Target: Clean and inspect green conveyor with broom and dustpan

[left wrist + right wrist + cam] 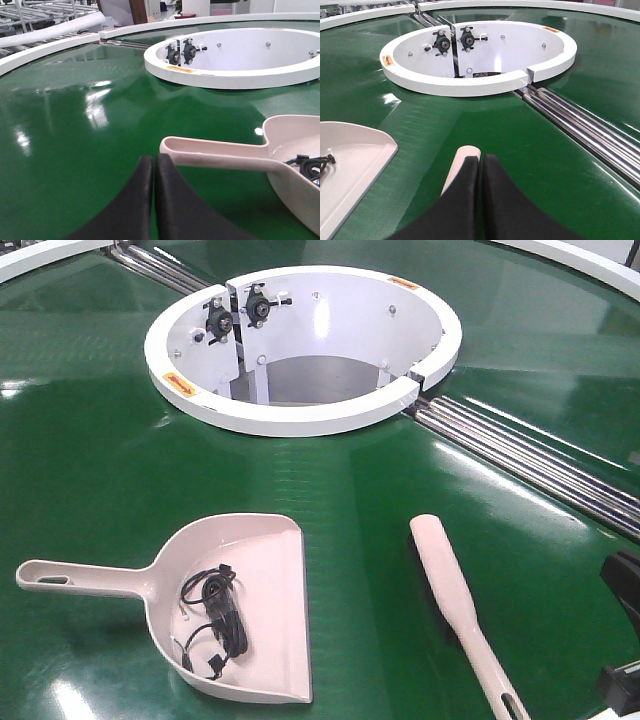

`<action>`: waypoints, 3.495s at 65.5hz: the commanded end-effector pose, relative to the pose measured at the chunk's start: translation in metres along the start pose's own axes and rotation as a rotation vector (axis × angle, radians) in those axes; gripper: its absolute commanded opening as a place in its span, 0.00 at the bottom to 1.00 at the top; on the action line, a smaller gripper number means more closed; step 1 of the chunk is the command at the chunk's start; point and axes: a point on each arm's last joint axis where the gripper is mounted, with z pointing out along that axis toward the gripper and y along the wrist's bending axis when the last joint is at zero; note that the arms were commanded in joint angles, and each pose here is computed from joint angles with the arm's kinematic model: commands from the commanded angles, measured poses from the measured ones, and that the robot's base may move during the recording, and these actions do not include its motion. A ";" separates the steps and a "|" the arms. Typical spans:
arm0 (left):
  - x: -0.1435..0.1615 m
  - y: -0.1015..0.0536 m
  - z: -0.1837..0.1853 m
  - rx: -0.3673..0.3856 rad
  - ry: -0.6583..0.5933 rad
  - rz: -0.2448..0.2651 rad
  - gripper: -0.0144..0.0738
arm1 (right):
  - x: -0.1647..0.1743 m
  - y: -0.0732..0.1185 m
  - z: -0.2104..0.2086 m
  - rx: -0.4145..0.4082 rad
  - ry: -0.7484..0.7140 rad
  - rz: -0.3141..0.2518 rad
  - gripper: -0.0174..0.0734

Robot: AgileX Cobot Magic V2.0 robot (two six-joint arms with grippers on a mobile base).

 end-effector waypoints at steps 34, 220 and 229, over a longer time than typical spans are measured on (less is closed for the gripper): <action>0.001 0.000 0.000 -0.007 -0.060 -0.015 0.14 | -0.015 -0.001 -0.002 0.012 -0.096 -0.007 0.19; 0.001 0.000 0.000 -0.006 -0.058 -0.015 0.14 | 0.091 -0.013 -0.022 0.252 -0.141 0.086 0.19; 0.001 0.000 0.000 -0.006 -0.058 -0.015 0.14 | 0.091 -0.013 -0.022 0.252 -0.141 0.086 0.19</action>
